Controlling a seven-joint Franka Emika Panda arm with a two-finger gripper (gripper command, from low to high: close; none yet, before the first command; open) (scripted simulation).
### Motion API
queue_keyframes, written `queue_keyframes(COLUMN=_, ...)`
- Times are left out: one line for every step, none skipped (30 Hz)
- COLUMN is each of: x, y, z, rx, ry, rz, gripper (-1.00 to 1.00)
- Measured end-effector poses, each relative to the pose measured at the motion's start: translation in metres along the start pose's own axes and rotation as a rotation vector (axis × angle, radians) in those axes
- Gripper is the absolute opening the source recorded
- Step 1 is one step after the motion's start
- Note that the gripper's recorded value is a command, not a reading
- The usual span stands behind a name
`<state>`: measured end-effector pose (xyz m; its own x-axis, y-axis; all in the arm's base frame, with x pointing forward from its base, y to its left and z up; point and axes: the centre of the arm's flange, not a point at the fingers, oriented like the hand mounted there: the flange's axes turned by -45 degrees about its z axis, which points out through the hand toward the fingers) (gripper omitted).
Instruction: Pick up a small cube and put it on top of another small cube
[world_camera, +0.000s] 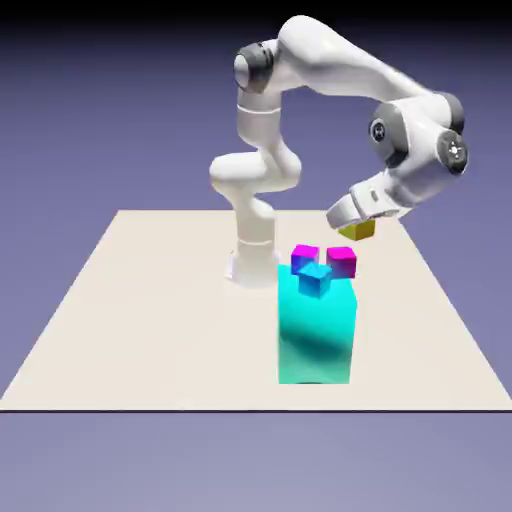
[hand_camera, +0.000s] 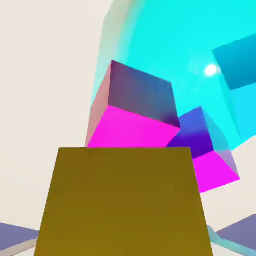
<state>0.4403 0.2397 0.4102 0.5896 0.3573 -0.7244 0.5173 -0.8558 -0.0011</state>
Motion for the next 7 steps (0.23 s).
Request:
queue_keyframes(x=0.002, y=0.000, z=0.010, rx=0.000, ry=0.000, rz=0.000, gripper=-1.00)
queue_keyframes(x=0.005, y=0.000, z=0.020, rx=0.000, ry=0.000, rz=0.000, gripper=-1.00)
queue_keyframes(x=0.007, y=0.000, z=0.030, rx=0.000, ry=0.000, rz=0.000, gripper=-1.00)
queue_keyframes(x=0.008, y=0.000, z=0.040, rx=0.001, ry=0.000, rz=0.000, gripper=-1.00)
queue_keyframes(x=0.009, y=0.000, z=0.045, rx=0.001, ry=0.000, rz=0.000, gripper=1.00)
queue_keyframes(x=0.009, y=0.000, z=0.045, rx=-0.001, ry=0.000, rz=0.000, gripper=1.00)
queue_keyframes(x=0.009, y=0.000, z=0.045, rx=-0.001, ry=0.000, rz=0.000, gripper=1.00)
